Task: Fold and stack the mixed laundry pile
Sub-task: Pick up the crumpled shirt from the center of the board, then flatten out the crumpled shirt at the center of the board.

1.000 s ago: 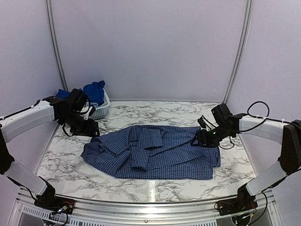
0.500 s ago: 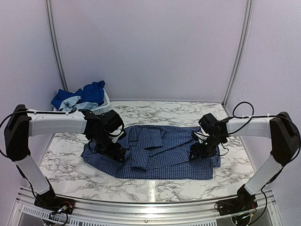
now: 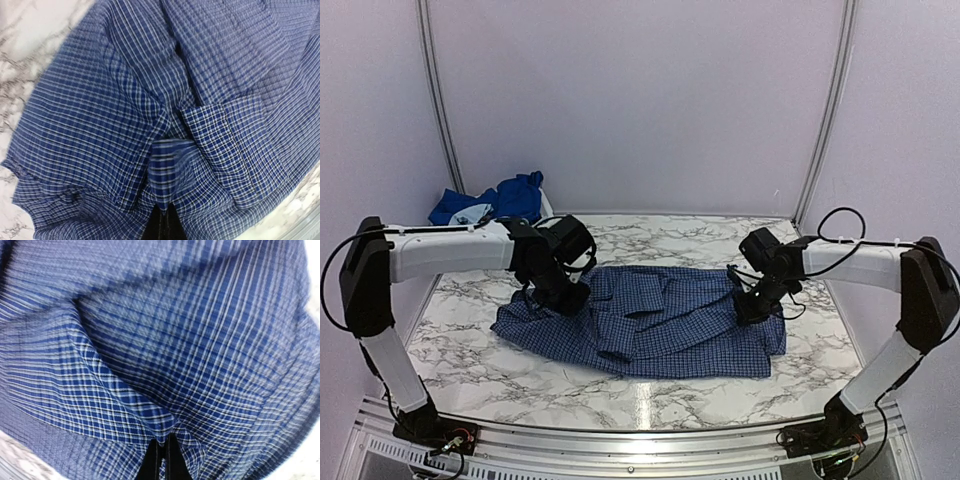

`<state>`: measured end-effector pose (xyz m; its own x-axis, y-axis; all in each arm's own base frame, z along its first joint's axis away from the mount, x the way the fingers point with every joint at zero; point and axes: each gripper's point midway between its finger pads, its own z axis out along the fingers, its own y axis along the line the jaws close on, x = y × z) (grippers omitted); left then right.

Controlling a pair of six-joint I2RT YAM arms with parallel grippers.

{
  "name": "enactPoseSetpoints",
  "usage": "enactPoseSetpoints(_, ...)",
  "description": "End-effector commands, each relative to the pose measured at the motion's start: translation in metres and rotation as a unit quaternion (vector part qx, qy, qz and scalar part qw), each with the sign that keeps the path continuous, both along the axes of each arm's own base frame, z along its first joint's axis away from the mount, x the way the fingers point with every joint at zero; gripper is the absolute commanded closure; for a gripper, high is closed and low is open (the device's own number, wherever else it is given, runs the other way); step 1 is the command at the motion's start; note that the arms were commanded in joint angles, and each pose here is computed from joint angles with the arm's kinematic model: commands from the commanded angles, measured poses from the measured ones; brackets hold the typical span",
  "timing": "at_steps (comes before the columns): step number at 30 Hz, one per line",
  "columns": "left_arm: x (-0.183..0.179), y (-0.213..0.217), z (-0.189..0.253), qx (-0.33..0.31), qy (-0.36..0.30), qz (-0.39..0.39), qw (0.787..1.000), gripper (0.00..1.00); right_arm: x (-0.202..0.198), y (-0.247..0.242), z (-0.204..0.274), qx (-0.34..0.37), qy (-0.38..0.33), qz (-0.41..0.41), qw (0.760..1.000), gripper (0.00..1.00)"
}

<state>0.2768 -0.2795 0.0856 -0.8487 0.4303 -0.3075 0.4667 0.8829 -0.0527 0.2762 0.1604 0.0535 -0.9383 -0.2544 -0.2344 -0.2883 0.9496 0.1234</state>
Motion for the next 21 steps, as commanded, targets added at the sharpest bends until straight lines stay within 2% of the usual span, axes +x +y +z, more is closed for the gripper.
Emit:
enactPoseSetpoints(1, 0.033, 0.009, 0.080, -0.062, -0.080, 0.045, 0.994, 1.00, 0.027, 0.004, 0.070, 0.031, -0.085, -0.015, 0.996, 1.00)
enactPoseSetpoints(6, 0.051, 0.023, 0.122, -0.101, -0.112, 0.076, 0.986, 1.00, 0.043, -0.010, 0.112, 0.067, -0.123, -0.043, 0.989, 1.00)
enactPoseSetpoints(9, 0.074, 0.035, 0.173, -0.125, -0.172, 0.100, 0.972, 1.00, 0.064, -0.026, 0.161, 0.087, -0.186, -0.072, 0.976, 1.00)
enactPoseSetpoints(11, 0.095, 0.046, 0.220, -0.156, -0.219, 0.125, 0.955, 1.00, 0.084, -0.039, 0.208, 0.094, -0.246, -0.092, 0.960, 1.00)
enactPoseSetpoints(13, 0.117, 0.053, 0.278, -0.187, -0.279, 0.146, 0.930, 1.00, 0.104, -0.048, 0.269, 0.106, -0.322, -0.107, 0.935, 1.00)
enactPoseSetpoints(17, 0.145, 0.053, 0.402, -0.246, -0.410, 0.150, 0.865, 1.00, 0.137, -0.044, 0.384, 0.154, -0.436, -0.101, 0.881, 1.00)
enactPoseSetpoints(19, 0.145, 0.051, 0.448, -0.293, -0.450, 0.147, 0.831, 1.00, 0.140, -0.036, 0.439, 0.184, -0.479, -0.082, 0.854, 1.00)
enactPoseSetpoints(21, 0.127, 0.045, 0.488, -0.349, -0.474, 0.117, 0.800, 1.00, 0.130, -0.031, 0.484, 0.210, -0.514, -0.064, 0.829, 1.00)
